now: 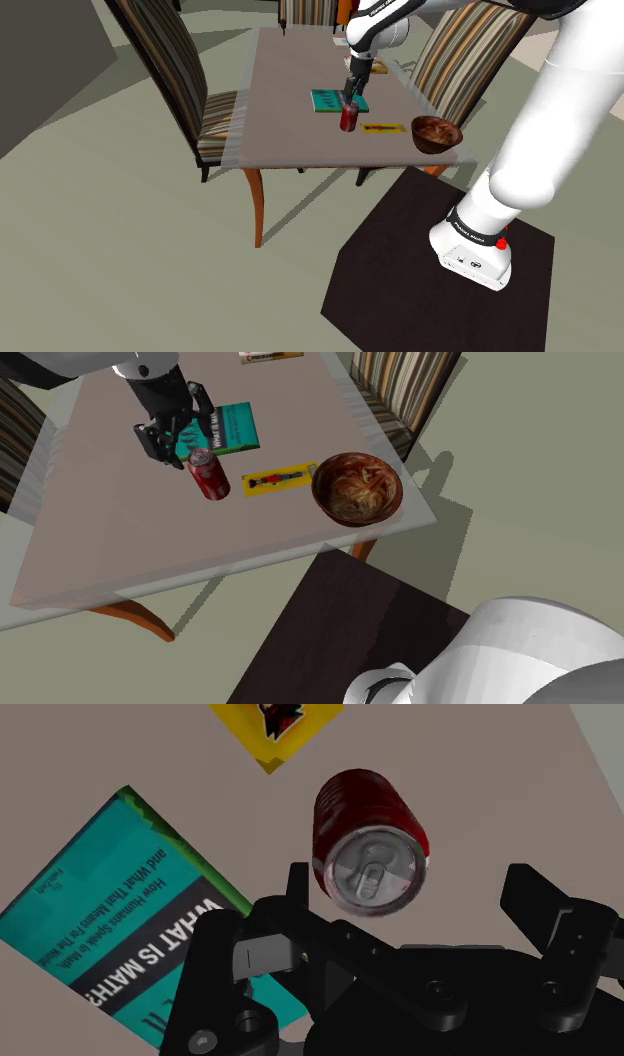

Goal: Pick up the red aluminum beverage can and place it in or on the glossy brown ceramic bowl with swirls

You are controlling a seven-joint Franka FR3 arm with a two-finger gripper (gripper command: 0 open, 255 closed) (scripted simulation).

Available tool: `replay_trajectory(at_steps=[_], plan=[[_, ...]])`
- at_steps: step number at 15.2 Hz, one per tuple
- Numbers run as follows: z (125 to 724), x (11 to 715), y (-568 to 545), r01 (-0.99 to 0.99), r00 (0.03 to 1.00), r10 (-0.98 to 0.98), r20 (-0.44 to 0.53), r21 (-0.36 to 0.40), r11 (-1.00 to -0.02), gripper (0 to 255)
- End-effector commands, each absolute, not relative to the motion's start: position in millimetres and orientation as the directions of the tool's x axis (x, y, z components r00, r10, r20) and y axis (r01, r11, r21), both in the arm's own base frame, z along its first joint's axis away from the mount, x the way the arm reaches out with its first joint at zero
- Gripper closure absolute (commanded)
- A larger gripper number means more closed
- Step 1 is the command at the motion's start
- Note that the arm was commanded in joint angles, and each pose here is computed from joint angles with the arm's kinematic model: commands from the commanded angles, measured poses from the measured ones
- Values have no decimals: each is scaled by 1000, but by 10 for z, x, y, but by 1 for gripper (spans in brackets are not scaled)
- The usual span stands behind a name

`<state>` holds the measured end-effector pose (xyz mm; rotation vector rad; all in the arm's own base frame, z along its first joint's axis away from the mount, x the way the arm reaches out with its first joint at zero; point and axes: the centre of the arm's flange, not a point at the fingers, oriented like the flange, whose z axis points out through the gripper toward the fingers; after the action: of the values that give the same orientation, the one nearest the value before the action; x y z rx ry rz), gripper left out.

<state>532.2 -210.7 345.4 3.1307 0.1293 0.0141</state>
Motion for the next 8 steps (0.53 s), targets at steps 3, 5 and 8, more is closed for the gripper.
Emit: replay_trajectory(at_steps=[3,5,8], plan=[[3219,5451,-2205,82,997,82,8,6,-997,0],[3113,5452,-2205,82,997,82,8,6,-997,0],[2924,5453,-2206,82,997,82,8,6,-997,0]])
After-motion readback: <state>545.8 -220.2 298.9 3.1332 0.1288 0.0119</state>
